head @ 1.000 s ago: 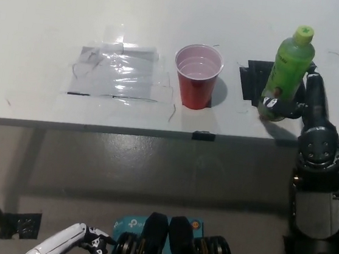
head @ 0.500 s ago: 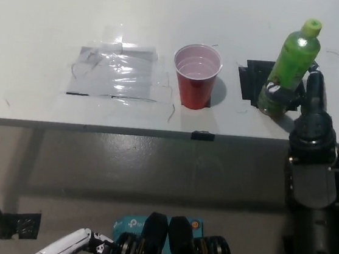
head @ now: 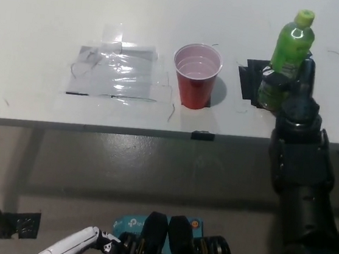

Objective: The robot uses its right hand to pick up a bottle kept in the middle of the desk and tilt it into a cup kept next to it to pour water out

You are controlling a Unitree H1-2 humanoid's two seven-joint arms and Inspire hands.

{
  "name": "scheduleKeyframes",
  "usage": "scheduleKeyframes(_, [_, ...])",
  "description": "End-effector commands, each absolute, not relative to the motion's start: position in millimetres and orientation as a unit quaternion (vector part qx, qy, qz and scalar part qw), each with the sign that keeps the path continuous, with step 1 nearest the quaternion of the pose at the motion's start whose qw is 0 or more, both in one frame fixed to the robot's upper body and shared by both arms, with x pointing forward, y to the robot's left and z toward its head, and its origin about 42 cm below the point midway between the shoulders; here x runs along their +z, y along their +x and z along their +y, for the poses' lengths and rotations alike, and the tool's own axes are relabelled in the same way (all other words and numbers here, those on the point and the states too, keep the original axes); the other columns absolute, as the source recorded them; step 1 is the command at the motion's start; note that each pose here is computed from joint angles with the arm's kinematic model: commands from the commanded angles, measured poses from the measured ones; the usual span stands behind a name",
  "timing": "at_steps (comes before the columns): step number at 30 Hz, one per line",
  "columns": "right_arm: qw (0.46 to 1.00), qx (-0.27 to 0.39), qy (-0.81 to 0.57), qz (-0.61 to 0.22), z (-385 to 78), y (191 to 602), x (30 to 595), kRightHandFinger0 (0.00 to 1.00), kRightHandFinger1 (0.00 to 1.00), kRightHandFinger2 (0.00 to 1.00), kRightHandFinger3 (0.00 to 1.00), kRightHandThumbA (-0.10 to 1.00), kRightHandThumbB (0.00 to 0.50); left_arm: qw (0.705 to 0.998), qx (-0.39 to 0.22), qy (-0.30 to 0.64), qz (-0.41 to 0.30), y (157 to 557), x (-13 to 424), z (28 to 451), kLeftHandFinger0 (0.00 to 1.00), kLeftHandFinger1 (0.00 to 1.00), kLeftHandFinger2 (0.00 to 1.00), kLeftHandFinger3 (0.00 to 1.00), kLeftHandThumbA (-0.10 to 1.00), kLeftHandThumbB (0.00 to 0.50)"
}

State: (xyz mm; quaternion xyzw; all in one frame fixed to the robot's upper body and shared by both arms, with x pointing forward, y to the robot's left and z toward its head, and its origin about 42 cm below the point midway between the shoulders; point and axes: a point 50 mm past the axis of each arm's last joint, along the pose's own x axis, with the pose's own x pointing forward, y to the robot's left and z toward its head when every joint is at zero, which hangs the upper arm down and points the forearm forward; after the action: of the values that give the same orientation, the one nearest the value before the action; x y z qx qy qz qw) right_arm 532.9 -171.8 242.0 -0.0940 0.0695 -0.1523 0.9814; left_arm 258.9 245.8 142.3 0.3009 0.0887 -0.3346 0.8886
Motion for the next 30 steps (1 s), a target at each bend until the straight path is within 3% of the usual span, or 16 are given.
scheduleKeyframes(1, [0.971,-0.195,-0.065,-0.120,-163.8,532.8,285.4,0.00,0.00,0.01,0.84,-0.10,0.000,0.884,-0.342,0.307,0.088,261.3,147.1,244.1,0.88,0.75,0.76,0.97,0.99,0.414])
scheduleKeyframes(2, [0.969,-0.192,-0.076,-0.133,-166.0,531.3,285.4,0.00,0.00,0.00,0.67,-0.10,0.000,0.882,-0.344,0.310,0.086,261.5,147.1,244.3,0.88,0.75,0.76,0.97,1.00,0.407])
scheduleKeyframes(4, [0.967,-0.182,-0.090,-0.156,-170.1,528.3,285.7,0.00,0.00,0.00,0.50,-0.10,0.000,0.881,-0.342,0.316,0.084,261.4,147.4,244.1,0.88,0.75,0.76,0.97,1.00,0.418])
scheduleKeyframes(5, [0.966,-0.180,-0.098,-0.160,-171.2,527.7,285.9,0.00,0.00,0.00,0.47,-0.10,0.000,0.881,-0.343,0.316,0.084,261.4,147.4,244.1,0.88,0.75,0.76,0.97,1.00,0.412])
scheduleKeyframes(13, [0.925,-0.126,-0.278,-0.227,-190.2,515.4,295.9,0.00,0.00,0.00,0.43,-0.10,0.000,0.881,-0.339,0.317,0.089,263.5,150.1,248.5,0.86,0.76,0.78,0.97,0.99,0.411])
scheduleKeyframes(14, [0.911,-0.114,-0.316,-0.240,-193.4,512.0,300.1,0.00,0.00,0.00,0.43,-0.10,0.026,0.882,-0.339,0.315,0.087,263.6,149.8,248.5,0.85,0.75,0.77,0.96,0.98,0.403])
scheduleKeyframes(18, [0.875,-0.082,-0.395,-0.267,-195.7,505.8,304.9,0.00,0.00,0.00,0.45,-0.10,0.003,0.881,-0.339,0.319,0.086,264.8,152.1,250.9,0.85,0.75,0.77,0.96,0.98,0.390])
scheduleKeyframes(24, [0.749,-0.009,-0.568,-0.340,-191.1,499.7,307.4,0.00,0.06,0.07,0.44,-0.10,0.027,0.880,-0.342,0.317,0.087,265.9,152.5,253.0,0.83,0.75,0.77,0.96,0.97,0.383])
scheduleKeyframes(26, [0.732,0.001,-0.586,-0.347,-189.8,499.3,308.0,0.00,0.08,0.08,0.44,-0.06,0.018,0.880,-0.341,0.318,0.086,266.0,152.2,252.9,0.83,0.74,0.77,0.96,0.98,0.385])
scheduleKeyframes(27, [0.718,0.008,-0.601,-0.350,-188.3,499.8,308.8,0.00,0.09,0.09,0.45,-0.03,0.057,0.880,-0.340,0.321,0.085,265.9,152.3,252.8,0.84,0.74,0.77,0.95,0.98,0.400])
scheduleKeyframes(28, [0.715,0.013,-0.604,-0.352,-185.7,500.7,308.5,0.00,0.09,0.09,0.45,-0.03,0.059,0.879,-0.338,0.323,0.090,266.6,153.3,254.9,0.84,0.74,0.77,0.95,0.98,0.405])
scheduleKeyframes(30, [0.687,0.018,-0.632,-0.360,-181.4,501.9,312.1,0.00,0.09,0.08,0.46,-0.01,0.114,0.881,-0.338,0.318,0.088,266.5,152.4,255.1,0.85,0.74,0.77,0.94,0.97,0.390])
